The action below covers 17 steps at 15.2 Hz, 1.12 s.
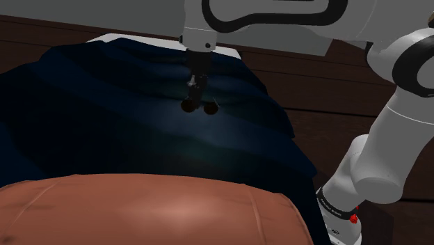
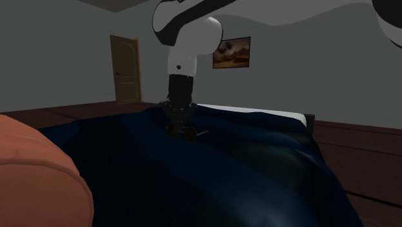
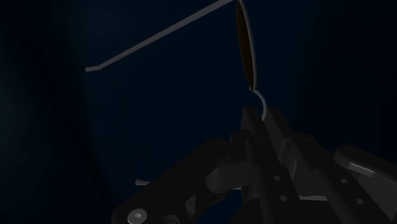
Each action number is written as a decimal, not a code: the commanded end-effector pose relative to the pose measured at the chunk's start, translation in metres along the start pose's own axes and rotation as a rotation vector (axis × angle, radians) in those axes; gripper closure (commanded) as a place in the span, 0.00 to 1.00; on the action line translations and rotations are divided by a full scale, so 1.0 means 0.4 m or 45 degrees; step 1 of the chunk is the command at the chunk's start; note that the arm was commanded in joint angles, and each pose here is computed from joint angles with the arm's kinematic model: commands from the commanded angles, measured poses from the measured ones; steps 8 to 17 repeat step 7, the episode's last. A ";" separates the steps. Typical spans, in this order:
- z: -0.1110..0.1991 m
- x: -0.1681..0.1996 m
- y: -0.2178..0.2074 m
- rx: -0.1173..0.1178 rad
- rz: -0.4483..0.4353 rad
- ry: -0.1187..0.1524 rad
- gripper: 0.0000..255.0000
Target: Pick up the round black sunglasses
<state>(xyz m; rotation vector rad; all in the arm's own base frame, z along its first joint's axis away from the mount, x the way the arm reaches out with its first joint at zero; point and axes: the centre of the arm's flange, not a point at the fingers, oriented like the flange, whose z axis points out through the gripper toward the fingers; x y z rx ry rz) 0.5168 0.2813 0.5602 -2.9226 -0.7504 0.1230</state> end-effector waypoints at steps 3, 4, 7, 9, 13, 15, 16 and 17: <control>-0.051 -0.002 -0.009 0.000 0.000 -0.001 1.00; -0.064 -0.003 -0.011 0.000 0.000 -0.001 1.00; -0.079 -0.004 -0.013 0.000 0.000 -0.001 1.00; -0.079 -0.004 -0.013 0.000 0.000 -0.001 1.00; -0.079 -0.004 -0.013 0.000 0.000 -0.001 1.00; -0.079 -0.004 -0.013 0.000 0.000 -0.001 1.00; -0.079 -0.004 -0.013 0.000 0.000 -0.001 1.00; -0.079 -0.004 -0.013 0.000 0.000 -0.001 1.00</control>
